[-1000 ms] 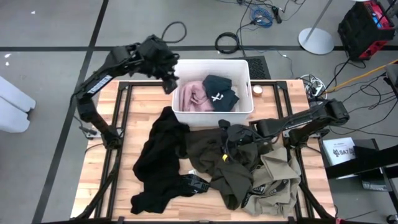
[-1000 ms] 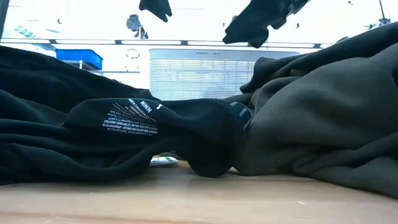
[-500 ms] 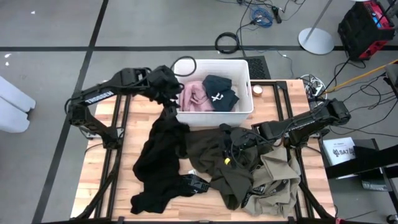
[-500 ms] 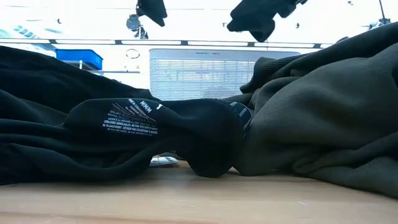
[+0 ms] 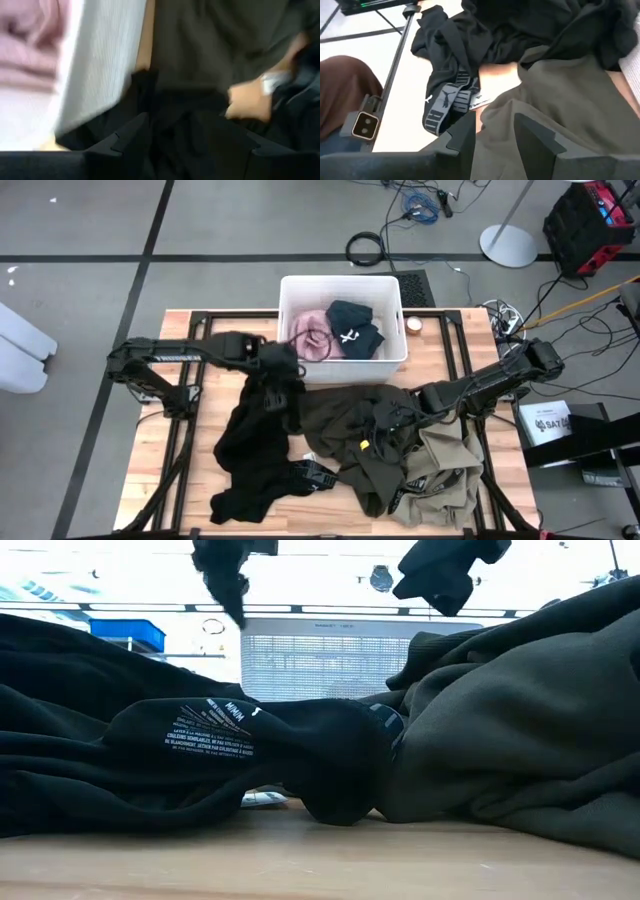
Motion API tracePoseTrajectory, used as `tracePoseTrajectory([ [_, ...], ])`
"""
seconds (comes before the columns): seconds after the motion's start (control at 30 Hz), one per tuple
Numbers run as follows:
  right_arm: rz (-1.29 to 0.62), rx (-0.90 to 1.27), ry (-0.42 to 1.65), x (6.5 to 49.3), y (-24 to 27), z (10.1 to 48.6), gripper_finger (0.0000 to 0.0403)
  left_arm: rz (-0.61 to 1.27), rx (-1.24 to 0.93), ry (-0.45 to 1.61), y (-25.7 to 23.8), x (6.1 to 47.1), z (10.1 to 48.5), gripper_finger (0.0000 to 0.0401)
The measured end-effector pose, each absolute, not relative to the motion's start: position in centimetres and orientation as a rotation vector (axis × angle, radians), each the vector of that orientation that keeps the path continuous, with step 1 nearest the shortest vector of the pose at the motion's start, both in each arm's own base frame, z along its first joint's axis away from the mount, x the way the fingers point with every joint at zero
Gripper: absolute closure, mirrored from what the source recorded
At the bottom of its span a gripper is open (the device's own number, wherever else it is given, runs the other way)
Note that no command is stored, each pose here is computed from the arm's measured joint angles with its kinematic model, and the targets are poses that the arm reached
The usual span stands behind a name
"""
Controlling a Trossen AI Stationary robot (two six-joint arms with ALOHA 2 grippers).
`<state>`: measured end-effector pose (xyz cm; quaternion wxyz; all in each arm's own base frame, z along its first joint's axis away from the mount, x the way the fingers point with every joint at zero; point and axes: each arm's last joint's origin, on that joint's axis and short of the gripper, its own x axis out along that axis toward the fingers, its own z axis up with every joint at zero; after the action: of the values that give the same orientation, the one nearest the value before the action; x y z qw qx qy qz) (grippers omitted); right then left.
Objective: Sort clothes
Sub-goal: Put the brown shorts into the white bin
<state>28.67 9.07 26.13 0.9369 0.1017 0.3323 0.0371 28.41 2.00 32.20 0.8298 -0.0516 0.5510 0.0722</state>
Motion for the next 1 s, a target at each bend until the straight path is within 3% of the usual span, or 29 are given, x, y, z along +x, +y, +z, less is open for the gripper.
tracePoseTrajectory([
  [0.2,-0.013,0.124,0.649,28.6,9.1,26.1,0.0280,0.184,-0.161,1.285,0.6,27.7,28.7,0.0207],
  [0.6,0.014,0.029,0.649,28.6,9.1,26.1,0.0280,0.205,-0.255,1.342,-2.5,26.7,22.6,0.0207],
  [0.73,0.015,0.018,0.651,28.6,9.0,26.1,0.0280,0.205,-0.377,1.475,-3.2,25.1,20.9,0.0207],
  [0.87,0.011,0.003,0.654,28.7,8.7,26.1,0.0280,0.326,-0.537,1.693,-3.8,23.0,20.6,0.0207],
  [1.0,-0.001,0.001,0.654,28.8,8.3,26.1,0.0280,0.403,-0.535,1.793,-4.0,21.9,20.8,0.0207],
])
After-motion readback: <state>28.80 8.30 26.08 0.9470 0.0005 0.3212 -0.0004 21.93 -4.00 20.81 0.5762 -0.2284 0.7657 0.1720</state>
